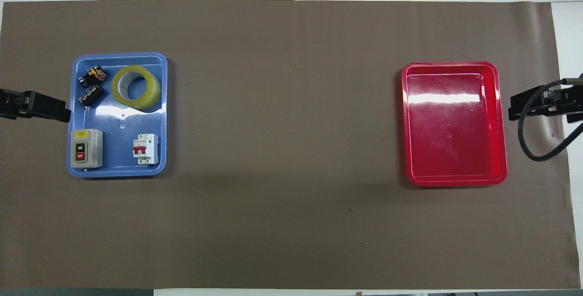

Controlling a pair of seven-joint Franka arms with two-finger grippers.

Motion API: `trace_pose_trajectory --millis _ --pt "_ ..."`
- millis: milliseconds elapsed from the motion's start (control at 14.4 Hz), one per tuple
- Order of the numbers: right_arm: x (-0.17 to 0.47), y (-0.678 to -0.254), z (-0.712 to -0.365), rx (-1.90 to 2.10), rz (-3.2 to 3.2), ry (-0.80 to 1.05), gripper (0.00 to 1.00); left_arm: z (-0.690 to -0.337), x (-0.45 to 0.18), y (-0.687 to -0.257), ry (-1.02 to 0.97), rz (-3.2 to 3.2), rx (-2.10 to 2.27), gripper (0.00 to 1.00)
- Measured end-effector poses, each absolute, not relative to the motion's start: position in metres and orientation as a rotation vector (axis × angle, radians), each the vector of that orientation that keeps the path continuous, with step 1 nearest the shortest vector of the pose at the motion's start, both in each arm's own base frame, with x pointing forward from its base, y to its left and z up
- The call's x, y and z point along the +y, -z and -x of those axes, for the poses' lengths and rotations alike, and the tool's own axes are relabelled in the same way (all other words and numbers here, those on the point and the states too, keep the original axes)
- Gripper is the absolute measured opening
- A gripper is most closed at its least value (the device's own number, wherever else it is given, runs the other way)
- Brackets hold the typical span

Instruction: Place and move tape with both arms

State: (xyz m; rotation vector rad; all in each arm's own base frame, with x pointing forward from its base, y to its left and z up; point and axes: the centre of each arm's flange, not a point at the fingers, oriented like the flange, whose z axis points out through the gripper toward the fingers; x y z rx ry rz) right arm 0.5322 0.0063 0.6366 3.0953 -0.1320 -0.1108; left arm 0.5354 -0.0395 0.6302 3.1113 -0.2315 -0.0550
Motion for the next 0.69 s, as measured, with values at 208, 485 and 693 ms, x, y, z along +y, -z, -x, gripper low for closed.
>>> trace_pose_trajectory --millis 208,485,693 --pt "0.0063 -0.6366 -0.5322 -0.132 -3.095 0.111 1.0 -0.535 -0.0382 -0.631 0.052 -3.112 -0.228 1.0" --pt "0.0059 -0.6368 -0.5324 -0.133 -3.096 0.108 1.0 -0.5334 -0.0383 -0.6343 0.042 -3.113 -0.229 1.0" --pt "0.0058 -0.6368 -0.5324 -0.133 -3.096 0.108 1.0 -0.5323 -0.0395 -0.6364 0.036 -3.113 -0.236 1.0"
